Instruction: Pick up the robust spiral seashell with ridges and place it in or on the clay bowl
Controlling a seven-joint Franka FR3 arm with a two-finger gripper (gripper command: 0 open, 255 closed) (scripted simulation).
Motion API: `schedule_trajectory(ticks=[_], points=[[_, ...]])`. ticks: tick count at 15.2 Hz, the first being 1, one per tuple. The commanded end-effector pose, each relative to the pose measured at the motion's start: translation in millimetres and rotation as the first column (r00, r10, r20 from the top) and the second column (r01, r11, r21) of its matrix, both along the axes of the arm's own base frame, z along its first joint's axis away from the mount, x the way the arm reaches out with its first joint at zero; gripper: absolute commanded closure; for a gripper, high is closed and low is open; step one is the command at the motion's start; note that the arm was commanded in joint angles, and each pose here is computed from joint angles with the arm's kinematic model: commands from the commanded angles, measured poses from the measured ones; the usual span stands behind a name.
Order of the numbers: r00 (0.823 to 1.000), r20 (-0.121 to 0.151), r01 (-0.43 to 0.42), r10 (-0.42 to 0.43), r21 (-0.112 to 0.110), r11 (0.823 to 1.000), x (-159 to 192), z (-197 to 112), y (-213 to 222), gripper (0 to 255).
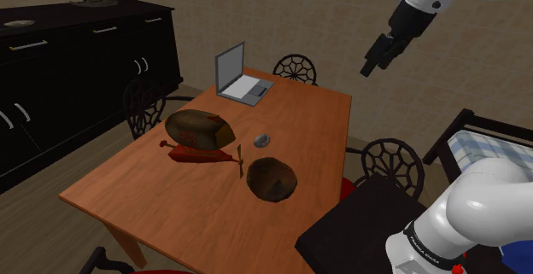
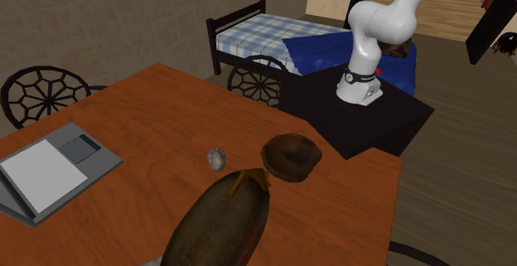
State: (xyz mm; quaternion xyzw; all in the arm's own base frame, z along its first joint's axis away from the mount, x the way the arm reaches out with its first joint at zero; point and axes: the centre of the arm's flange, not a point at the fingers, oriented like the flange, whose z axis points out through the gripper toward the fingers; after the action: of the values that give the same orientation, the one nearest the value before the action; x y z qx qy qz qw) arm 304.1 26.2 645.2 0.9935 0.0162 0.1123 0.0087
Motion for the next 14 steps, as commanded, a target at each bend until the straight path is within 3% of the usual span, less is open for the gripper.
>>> schedule_trajectory(ticks=[1, 7, 14], points=[[1.000, 0.000, 0.000, 0.000, 0.000, 1.000, 0, 0, 0, 0], [0.991, -0.011, -0.137, 0.137, 0.012, 0.991, 50, -59, -28, 0], [0.956, -0.021, -0.293, 0.294, 0.028, 0.956, 112, -128, -50, 0]])
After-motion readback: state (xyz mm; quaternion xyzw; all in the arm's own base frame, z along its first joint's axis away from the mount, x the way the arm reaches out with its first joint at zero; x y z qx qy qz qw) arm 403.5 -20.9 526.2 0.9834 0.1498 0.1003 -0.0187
